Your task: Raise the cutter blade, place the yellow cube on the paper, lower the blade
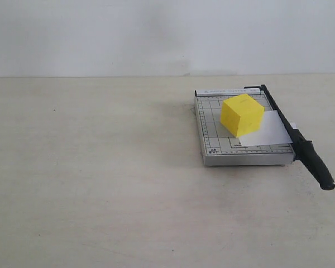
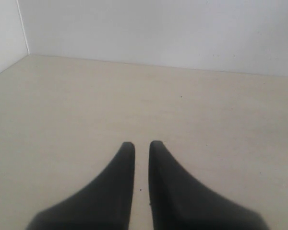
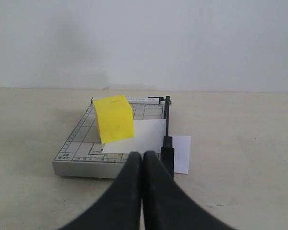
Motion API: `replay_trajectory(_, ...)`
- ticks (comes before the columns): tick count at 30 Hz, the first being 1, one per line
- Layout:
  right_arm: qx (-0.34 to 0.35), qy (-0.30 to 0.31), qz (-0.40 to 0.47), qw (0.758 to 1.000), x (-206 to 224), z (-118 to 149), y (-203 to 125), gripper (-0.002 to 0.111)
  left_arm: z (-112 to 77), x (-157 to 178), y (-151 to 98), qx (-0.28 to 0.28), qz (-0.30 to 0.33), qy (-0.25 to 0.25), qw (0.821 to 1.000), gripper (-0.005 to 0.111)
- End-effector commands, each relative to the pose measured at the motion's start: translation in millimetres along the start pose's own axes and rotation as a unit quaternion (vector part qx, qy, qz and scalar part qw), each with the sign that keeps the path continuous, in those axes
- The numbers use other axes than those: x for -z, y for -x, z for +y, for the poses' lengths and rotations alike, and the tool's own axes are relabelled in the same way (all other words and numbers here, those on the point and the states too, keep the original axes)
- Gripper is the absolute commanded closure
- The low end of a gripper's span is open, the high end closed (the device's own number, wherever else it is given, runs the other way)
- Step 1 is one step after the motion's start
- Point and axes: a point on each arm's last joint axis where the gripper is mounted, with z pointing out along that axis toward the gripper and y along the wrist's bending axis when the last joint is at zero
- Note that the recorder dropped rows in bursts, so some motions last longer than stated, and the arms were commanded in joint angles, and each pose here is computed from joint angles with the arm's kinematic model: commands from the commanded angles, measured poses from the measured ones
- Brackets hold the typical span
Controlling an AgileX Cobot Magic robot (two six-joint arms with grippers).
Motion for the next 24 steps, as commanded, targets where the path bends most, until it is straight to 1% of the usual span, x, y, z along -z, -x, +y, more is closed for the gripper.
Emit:
replay_trajectory(1, -0.007, -0.002, -0.005, 1.000, -0.4, -0.4, -2.4, 0.108, -0.5, 0.4, 1.9, 0.004, -0.008, -0.002, 1.000, 0.096)
replay_trajectory(24, -0.007, -0.001, 0.002, 1.000, -0.4, -0.3, -3.7, 0.108, -0.5, 0.4, 1.9, 0.004, -0.008, -0.002, 1.000, 0.096)
